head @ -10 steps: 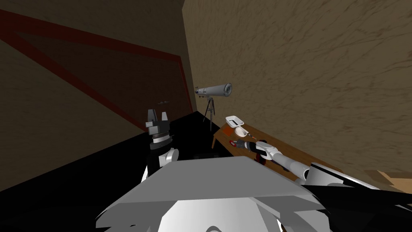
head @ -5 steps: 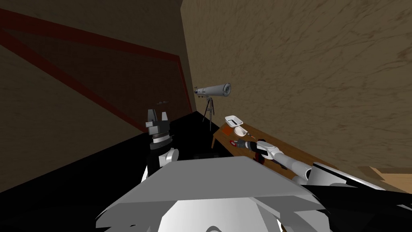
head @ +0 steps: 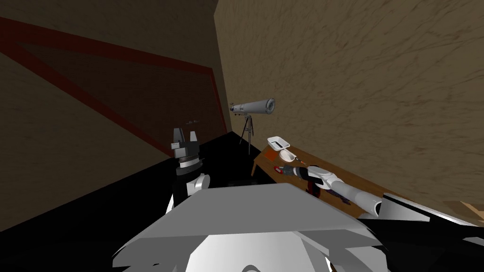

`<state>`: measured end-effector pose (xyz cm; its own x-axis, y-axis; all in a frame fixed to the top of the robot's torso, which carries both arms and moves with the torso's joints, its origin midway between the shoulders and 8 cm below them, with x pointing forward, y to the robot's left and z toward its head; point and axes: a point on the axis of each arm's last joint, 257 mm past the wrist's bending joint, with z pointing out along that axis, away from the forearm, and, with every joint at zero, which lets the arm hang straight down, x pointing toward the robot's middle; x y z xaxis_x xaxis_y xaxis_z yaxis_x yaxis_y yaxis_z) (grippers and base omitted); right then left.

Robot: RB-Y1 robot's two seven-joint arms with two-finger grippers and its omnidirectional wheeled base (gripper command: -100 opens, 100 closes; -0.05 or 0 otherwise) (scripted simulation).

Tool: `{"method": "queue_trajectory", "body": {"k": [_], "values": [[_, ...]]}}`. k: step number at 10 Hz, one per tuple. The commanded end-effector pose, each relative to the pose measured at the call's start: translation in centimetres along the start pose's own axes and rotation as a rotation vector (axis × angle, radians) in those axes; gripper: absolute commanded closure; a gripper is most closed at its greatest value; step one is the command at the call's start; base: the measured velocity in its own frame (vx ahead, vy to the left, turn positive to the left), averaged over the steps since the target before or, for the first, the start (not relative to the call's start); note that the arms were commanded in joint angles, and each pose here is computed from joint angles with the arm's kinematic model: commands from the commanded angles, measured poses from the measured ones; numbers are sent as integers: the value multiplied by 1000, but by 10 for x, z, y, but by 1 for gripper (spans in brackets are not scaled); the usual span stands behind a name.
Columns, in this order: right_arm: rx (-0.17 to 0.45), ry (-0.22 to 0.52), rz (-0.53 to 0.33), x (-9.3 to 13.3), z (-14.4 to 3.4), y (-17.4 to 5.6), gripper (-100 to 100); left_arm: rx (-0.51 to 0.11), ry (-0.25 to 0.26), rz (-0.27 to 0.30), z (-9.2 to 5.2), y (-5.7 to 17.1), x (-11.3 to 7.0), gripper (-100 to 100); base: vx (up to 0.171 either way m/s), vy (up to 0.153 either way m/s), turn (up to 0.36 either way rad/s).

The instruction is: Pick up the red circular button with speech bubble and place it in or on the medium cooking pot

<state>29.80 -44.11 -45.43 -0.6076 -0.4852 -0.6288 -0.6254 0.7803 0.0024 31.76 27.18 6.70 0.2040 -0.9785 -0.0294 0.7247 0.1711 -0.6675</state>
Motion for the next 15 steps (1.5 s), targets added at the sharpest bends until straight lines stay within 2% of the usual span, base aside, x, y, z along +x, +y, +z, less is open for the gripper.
{"method": "queue_trajectory", "body": {"k": [1,4,9,10,11,14,15], "values": [[7,34,-10,13,-16,-6,100,0,0,0,0,0,0,0,132,155,12],[22,112,-32,38,-51,-18,100,0,0,0,0,0,0,0,184,183,9],[39,271,-71,82,-121,-37,100,0,0,0,0,0,0,0,204,179,-1],[42,307,-79,90,-136,-41,100,0,0,0,0,0,0,0,222,148,-9],[45,310,-82,90,-138,-43,100,0,0,0,0,0,0,0,149,88,-10],[47,419,-106,112,-185,-52,100,0,0,0,0,0,0,0,182,85,-20],[47,419,-106,112,-185,-52,100,0,0,0,0,0,0,0,165,88,-24]]}}
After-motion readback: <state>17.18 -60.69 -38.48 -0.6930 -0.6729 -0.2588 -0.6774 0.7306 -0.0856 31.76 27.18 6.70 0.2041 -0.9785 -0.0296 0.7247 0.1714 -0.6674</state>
